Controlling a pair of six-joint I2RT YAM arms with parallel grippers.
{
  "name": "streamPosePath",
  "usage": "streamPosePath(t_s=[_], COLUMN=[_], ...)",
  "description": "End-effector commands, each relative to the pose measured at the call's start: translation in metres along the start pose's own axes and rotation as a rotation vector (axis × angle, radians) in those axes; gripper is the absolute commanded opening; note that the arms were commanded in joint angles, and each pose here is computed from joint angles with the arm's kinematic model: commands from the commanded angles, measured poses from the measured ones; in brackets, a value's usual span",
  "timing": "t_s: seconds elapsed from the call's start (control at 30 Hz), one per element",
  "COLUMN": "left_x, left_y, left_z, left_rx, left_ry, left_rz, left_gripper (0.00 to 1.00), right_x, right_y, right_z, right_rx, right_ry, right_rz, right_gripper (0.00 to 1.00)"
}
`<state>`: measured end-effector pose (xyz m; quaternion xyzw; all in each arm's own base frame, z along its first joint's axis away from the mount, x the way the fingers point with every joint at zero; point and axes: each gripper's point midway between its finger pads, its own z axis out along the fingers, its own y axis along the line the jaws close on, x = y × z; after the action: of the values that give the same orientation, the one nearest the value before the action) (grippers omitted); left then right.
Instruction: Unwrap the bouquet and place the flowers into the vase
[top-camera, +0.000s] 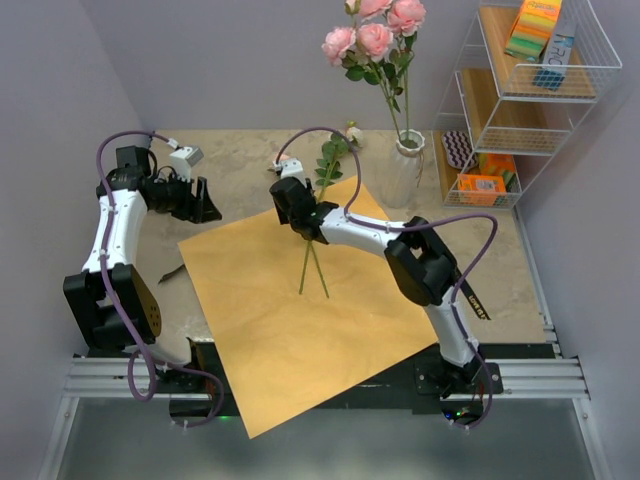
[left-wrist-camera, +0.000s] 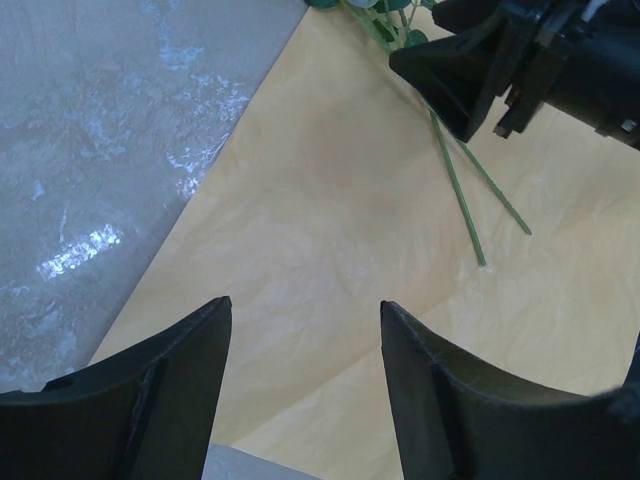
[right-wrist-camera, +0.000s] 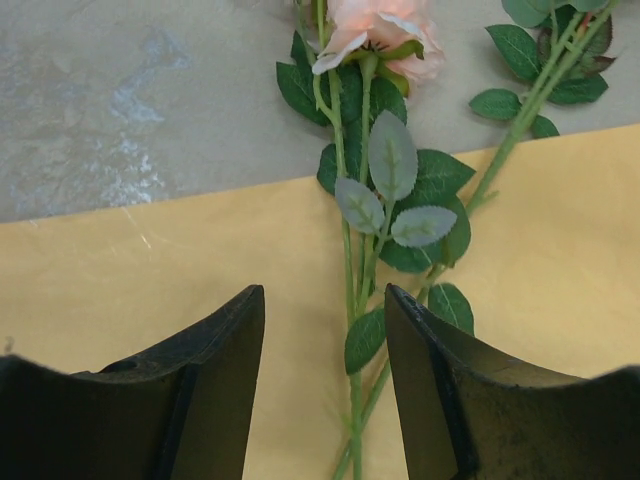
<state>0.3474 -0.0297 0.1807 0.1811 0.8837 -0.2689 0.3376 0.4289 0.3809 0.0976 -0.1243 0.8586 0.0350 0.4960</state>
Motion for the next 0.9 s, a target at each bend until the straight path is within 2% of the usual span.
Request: streamPosePath(t_s=[0.0,0.2,0.5,0.6,0.7,0.87], left_x=[-0.008,-0.005,-0.004,-0.005,-0.005,-0.005], left_y=[-0.003,-0.003,-0.001,0.000,0.000,0.001], left_z=[-0.010,-0.008,-0.006,-0.006,-0.006,-0.007], left_rx=[-0.017,-0.010,-0.010,-0.012,-0.013,-0.019], left_ry=[-0.029,-0.023,-0.025,-0.025,-0.025,-0.025], left_rz=[0.042,0.037,0.031,0.034,0.035,0.034], left_gripper=[0.66,0.66,0.66,0.66,0.66,0.66], right_x=[-0.008,0.000,0.018,0.023,0.022,0.012], right_y=[-0.003,-0.012,-0.013,-0.009,-0.007,-0.005], right_z=[0.022,0.044,0.062,0.066,0.070,0.068], right_rx=[-0.043,0.002,-0.006,-0.020,-0.020,-0.035], right_ry=[0.049,0.102,0.146,0.156,0.153,0.132], right_rz=[0.012,-0.028,-0.033,-0.039,-0.039,-0.041], right_gripper=[0.55,0.57,0.55,0.50,0.42,0.18])
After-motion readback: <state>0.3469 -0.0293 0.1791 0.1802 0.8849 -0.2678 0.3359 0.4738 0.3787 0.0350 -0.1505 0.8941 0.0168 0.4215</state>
